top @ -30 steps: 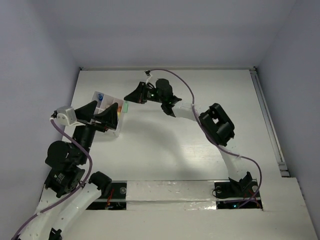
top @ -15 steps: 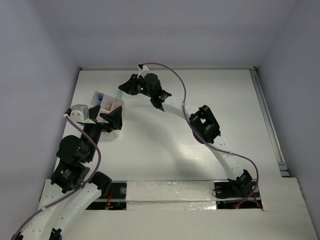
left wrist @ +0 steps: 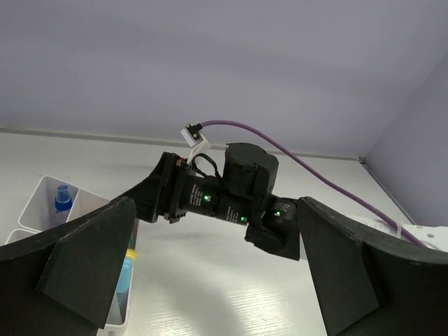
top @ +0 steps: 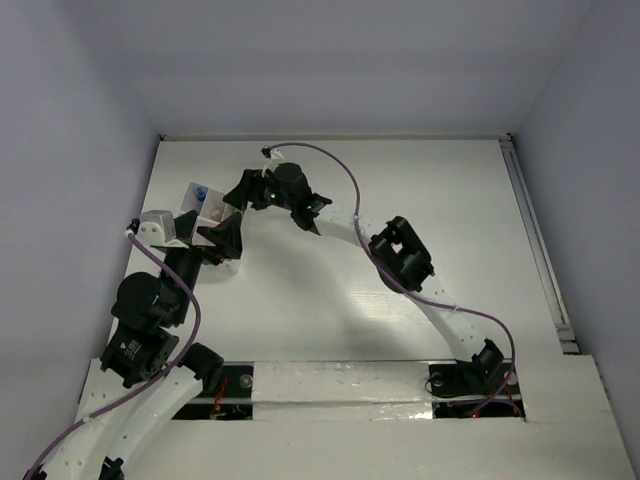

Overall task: Sort the stationery into containers
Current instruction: Place the pen in the storage box, then reset both arms

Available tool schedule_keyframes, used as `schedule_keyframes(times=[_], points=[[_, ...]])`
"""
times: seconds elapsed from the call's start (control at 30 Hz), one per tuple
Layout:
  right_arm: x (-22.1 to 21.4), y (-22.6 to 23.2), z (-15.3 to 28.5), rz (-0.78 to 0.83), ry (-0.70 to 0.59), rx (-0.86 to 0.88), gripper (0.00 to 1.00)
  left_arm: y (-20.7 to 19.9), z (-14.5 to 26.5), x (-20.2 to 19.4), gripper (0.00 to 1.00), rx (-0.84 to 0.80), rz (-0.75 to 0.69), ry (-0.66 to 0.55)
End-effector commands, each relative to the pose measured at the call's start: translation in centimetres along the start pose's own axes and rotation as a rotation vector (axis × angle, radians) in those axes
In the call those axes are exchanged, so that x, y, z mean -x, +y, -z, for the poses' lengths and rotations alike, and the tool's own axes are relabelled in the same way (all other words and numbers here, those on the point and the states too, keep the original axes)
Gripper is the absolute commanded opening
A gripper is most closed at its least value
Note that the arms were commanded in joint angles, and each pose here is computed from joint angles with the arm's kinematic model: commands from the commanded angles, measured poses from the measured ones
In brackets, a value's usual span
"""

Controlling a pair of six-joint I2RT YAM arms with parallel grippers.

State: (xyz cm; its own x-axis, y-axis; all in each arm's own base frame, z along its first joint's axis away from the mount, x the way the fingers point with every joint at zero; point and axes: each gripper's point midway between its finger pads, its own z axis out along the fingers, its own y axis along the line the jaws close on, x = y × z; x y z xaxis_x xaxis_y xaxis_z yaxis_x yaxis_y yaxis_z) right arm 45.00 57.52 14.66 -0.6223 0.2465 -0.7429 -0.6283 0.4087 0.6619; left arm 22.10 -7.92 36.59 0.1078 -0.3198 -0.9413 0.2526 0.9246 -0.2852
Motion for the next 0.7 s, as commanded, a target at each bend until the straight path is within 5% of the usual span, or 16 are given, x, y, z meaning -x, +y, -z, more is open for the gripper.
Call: schedule_keyframes(times=[0.0,0.17,0.27,0.37,0.43,0.47,0.67], points=[[4.6,4.1,1.3,0.060,-0.084,0.057,0.79,0.3,0.0,1.1,0.99,0.017,0.000,-0.049],[6.8,6.4,4.6,0.091,-0.117,0.048,0.95,0.7,-0.1,0.8,0.99,0.035,-0.009,-0.045],[10.2,9.6,8.2,0.137,-0.193,0.058,0.98,1.1,-0.2,0.8,0.99,0.054,-0.011,-0.047],[9.2,7.6,12.0,0.162,-0.192,-0.029,0.96,1.1,-0.3,0.6,0.99,0.056,-0.010,-0.042],[8.9,7.6,16.5,0.194,-0.201,-0.074,0.92,0.9,-0.4,0.4,0.99,0.049,-0.004,-0.034],[9.3,6.8,18.2,0.206,-0.216,-0.118,1.00,0.7,-0.5,0.4,0.99,0.043,0.000,-0.030],[9.9,6.4,32.0,0.268,-0.306,-0.355,1.00,-1.8,-0.8,-0.2,0.99,-0.080,0.033,0.013]])
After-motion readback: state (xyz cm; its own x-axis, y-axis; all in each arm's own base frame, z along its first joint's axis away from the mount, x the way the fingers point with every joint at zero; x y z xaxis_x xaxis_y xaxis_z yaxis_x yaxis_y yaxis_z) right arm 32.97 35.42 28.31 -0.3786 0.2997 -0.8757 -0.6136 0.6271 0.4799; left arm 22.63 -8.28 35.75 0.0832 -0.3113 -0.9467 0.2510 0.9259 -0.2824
